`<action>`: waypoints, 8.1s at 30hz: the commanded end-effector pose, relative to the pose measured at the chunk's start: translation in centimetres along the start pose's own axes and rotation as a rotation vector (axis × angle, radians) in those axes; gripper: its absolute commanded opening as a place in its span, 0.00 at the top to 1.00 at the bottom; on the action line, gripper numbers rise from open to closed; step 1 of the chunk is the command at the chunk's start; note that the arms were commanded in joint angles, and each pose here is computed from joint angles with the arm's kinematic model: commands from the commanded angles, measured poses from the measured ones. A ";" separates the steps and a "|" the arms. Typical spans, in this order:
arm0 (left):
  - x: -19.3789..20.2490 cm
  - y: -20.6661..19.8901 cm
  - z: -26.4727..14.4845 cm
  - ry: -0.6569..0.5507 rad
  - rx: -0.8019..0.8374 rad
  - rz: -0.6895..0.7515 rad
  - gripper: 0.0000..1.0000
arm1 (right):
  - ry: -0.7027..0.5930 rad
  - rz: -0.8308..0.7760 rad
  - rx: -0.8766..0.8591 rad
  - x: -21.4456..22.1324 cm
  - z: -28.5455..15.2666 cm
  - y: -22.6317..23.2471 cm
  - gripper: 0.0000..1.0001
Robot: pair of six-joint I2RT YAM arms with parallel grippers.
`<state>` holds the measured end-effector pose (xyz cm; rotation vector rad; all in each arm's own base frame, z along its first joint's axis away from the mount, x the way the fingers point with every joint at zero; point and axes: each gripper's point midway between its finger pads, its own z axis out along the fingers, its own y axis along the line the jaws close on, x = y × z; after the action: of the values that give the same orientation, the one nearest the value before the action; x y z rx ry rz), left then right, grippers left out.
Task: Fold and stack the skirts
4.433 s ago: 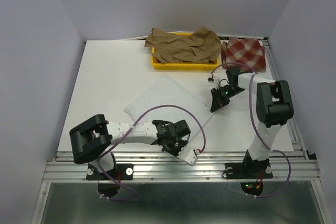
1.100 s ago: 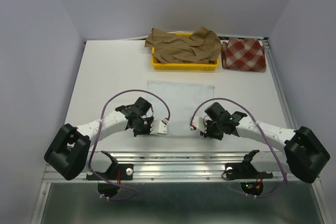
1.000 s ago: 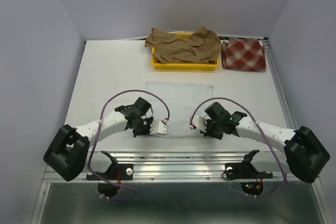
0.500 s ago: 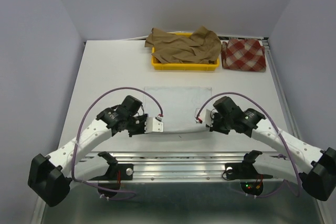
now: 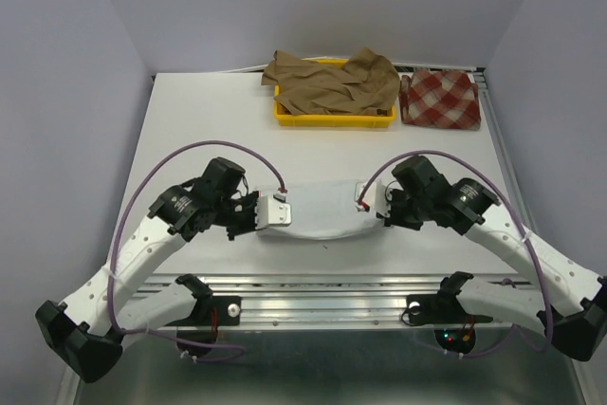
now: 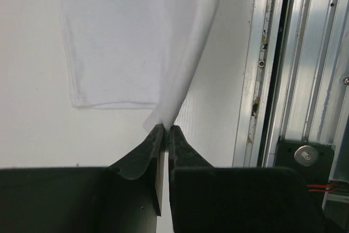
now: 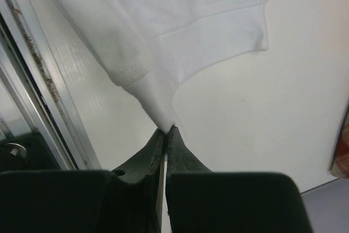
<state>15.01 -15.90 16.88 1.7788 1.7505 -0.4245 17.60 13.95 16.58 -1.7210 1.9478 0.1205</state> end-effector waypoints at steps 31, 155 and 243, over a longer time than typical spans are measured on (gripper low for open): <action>8.5 13.6 6.9 0.176 0.035 -0.257 0.94 | 0.150 -0.113 -0.054 2.4 11.4 -15.8 0.75; -4.1 0.9 19.6 0.026 -0.373 -0.033 0.25 | -0.061 1.532 -0.990 -7.6 13.9 1.4 0.99; -7.4 -11.6 11.5 0.041 0.355 0.199 1.00 | -0.113 0.777 -0.376 -6.1 23.1 -16.3 0.48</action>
<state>6.20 -28.23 6.82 2.1917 1.6609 -0.5211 41.01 25.20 4.67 -0.8889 2.5514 0.9636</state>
